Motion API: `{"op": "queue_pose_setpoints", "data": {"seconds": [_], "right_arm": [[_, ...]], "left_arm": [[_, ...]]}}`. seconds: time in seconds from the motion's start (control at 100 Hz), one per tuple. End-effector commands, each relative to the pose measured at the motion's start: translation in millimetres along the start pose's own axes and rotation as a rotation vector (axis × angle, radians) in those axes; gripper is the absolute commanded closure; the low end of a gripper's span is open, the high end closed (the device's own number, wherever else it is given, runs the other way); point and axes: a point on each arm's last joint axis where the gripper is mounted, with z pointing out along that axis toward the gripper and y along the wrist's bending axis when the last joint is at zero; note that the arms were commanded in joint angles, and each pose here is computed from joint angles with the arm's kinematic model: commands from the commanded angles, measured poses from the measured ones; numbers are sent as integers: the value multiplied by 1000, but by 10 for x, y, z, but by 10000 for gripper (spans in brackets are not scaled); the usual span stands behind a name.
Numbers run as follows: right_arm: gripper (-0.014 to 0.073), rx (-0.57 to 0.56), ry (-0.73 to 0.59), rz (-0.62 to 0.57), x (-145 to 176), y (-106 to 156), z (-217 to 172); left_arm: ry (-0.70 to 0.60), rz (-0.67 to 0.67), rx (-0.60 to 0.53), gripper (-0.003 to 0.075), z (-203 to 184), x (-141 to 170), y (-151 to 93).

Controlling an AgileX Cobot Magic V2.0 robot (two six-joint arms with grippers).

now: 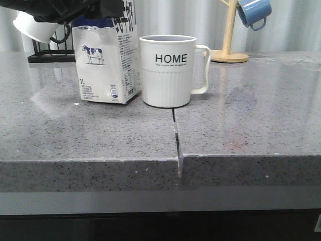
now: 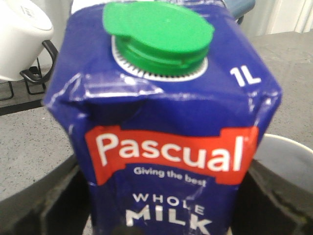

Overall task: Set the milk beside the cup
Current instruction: 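Carry the milk carton with the left gripper beside the HOME mug, then lower the carton, open the left gripper and withdraw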

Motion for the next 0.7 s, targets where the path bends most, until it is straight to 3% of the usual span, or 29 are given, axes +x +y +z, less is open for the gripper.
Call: {"op": "queue_pose_setpoints", "data": {"seconds": [0.0,0.09,0.18,0.57,0.69], "right_arm": [[634,-17,-98,-3,-158,22,-8],[634,-17,-98,-3,-158,22,-8],[634,-17,-98,-3,-158,22,-8],[634,-17,-98,-3,-158,22,-8],[634,-17,-98,-3,-158,22,-8]], "left_arm": [[-137,-6,13,288,-45,-256,-47],[-137,-6,13,117,-45,-256,-47],[-137,-8,12,24,-50,-260,-47],[-146,3,26,74,-458,-305,-33],[-135,27,27,123,-671,-254,-15]]}}
